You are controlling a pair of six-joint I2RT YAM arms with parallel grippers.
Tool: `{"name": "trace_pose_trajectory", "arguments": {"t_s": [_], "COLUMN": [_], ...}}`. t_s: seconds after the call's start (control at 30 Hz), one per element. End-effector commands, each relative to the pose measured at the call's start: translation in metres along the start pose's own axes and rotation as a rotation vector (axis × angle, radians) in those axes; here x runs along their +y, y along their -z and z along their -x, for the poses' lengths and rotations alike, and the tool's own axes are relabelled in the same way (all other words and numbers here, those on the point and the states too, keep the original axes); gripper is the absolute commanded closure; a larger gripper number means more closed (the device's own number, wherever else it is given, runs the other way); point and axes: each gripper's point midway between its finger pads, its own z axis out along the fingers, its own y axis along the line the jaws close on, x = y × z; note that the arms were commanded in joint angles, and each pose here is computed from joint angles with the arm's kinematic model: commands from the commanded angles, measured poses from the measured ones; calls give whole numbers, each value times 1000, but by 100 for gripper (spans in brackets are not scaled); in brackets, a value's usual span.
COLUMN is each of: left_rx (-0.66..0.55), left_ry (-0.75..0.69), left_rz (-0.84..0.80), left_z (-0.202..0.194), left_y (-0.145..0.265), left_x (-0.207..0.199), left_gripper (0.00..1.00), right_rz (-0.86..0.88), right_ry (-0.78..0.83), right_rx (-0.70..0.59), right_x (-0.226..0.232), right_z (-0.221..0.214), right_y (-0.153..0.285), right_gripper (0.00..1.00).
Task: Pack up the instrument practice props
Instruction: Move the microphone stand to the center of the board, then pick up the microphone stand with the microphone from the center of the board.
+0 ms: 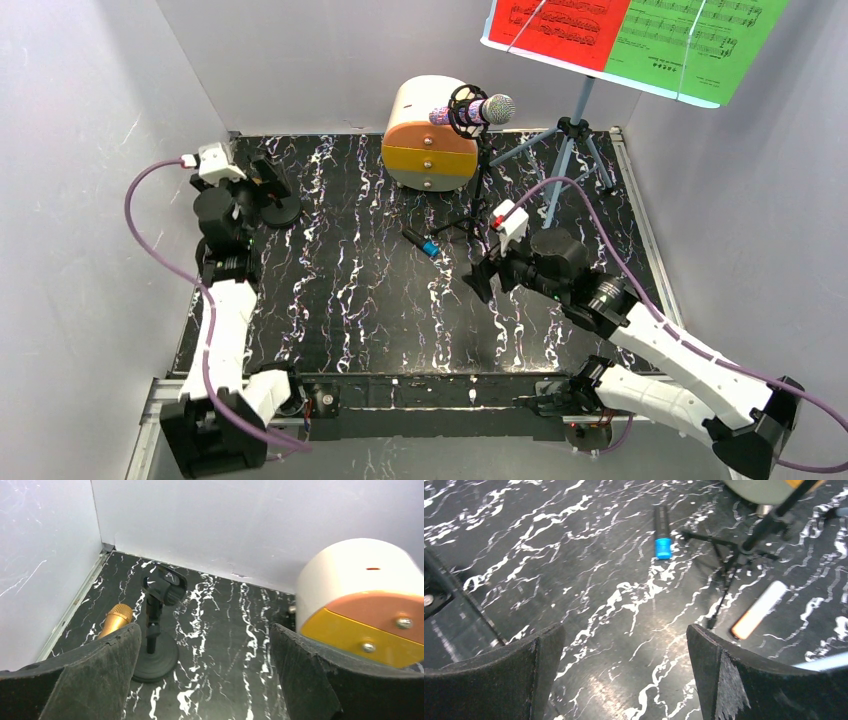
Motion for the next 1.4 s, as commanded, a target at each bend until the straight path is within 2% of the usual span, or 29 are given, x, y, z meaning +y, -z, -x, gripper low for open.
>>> {"name": "trace_pose_trajectory", "arguments": {"t_s": [0.0,0.07,0.23,0.3,0.5,0.6,0.73,0.93,1.2,1.37], "left_rx": [78,79,210,241,221,245,250,274,280,287], "left_ry": [71,94,63,42,9,-20,-25,-33,-34,-30], "left_rz": [0,-5,-6,-53,-129,-208,-237,-242,-253,-262], "left_z": [-16,-18,-41,-43,-41,-48,-49,-57,-59,-61], "left_y": [46,58,77,85,105,113,117,116,116,116], "left_x": [-7,-13,-27,-40,-55,-68,-74,-76,-79,-81], "left_gripper": [2,2,2,2,2,2,2,2,2,2], "right_rz": [-177,-230,-339,-358,-339,-297,-312,-263,-175,-153], "right_ry": [4,-9,-66,-75,-99,-112,-124,-129,-67,-27], "right_rx": [-96,-105,-187,-244,-401,-424,-440,-451,-429,-430], "right_x": [-31,-43,-76,-88,-117,-125,-144,-161,-155,-152], "right_z": [43,49,74,87,116,119,113,103,94,95], "right_y": [-1,-9,-22,-26,-43,-60,-80,-105,-130,-133], "right_gripper": [1,1,1,3,9,14,19,35,55,75]}}
